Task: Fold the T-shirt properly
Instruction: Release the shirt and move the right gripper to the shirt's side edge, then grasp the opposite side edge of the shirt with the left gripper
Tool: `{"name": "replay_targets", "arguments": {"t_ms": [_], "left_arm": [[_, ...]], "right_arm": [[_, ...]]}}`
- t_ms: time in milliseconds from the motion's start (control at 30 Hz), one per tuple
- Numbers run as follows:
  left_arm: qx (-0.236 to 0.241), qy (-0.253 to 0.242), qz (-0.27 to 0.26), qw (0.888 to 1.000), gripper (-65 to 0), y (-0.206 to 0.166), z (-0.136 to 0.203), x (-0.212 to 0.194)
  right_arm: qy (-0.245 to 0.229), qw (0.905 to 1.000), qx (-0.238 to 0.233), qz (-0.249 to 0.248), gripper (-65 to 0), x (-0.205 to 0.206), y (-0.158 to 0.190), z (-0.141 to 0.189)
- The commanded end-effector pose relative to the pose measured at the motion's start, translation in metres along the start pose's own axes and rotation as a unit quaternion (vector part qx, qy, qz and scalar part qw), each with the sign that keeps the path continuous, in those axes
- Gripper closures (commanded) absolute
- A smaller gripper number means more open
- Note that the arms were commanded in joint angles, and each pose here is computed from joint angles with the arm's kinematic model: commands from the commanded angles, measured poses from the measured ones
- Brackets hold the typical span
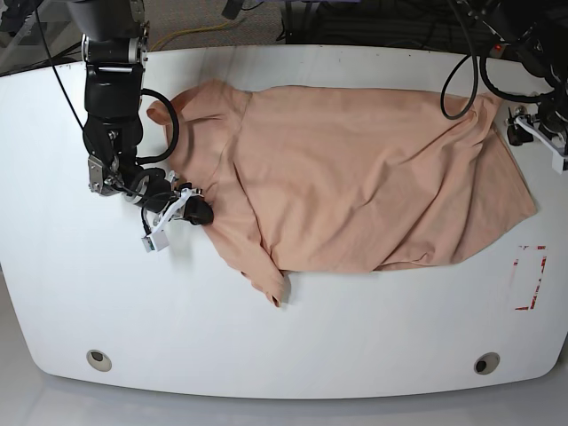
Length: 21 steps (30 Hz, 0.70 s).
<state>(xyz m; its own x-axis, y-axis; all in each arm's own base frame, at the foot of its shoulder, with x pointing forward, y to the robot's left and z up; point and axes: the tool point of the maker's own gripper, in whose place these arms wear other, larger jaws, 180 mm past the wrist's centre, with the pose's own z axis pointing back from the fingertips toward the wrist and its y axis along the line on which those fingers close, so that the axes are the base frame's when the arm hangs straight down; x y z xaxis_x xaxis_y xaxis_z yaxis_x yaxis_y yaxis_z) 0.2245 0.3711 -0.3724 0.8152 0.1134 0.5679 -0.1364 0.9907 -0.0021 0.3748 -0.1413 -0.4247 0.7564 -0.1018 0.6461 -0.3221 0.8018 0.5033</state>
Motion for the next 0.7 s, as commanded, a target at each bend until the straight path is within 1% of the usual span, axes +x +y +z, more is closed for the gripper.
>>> {"name": "replay_targets", "arguments": {"t_ms": [0, 267, 300, 367, 433, 500, 533, 667], "left_arm": [[-0.008, -0.024, -0.027, 0.999, -38.8, -0.007, -0.001, 0.025], [-0.061, -0.02, -0.102, 0.993, -38.1, -0.06, -0.02, 0.045], [-0.068, -0.022, -0.11, 0.991, -36.7, -0.066, -0.022, 0.047], [-0.084, -0.029, -0.129, 0.988, -27.1, -0.082, -0.026, 0.051], [-0.093, -0.025, -0.136, 0.986, -19.7, -0.088, -0.03, 0.048], [-0.098, -0.015, -0.133, 0.986, -14.3, -0.089, -0.035, 0.044], [-0.096, -0.008, -0.132, 0.987, -13.3, -0.084, -0.036, 0.041], [-0.096, 0.008, -0.12, 0.988, -12.9, -0.071, -0.045, 0.038]], "right_arm": [[-0.019, 0.9994, 0.0, 0.027, 0.0, 0.018, 0.004, 0.008], [-0.02, 0.999, 0.002, 0.039, 0.0, 0.009, 0.01, 0.013], [-0.021, 0.999, 0.003, 0.038, 0.0, 0.008, 0.011, 0.013], [-0.019, 0.9992, 0.003, 0.036, 0.0, 0.005, 0.011, 0.014], [-0.017, 0.9993, 0.003, 0.033, 0.0, 0.001, 0.01, 0.014], [-0.016, 0.9993, 0.003, 0.032, 0.0, 0.0, 0.01, 0.014], [-0.016, 0.9994, 0.003, 0.032, 0.0, -0.001, 0.01, 0.014], [-0.012, 0.9995, 0.002, 0.028, 0.0, -0.007, 0.009, 0.015]]}}
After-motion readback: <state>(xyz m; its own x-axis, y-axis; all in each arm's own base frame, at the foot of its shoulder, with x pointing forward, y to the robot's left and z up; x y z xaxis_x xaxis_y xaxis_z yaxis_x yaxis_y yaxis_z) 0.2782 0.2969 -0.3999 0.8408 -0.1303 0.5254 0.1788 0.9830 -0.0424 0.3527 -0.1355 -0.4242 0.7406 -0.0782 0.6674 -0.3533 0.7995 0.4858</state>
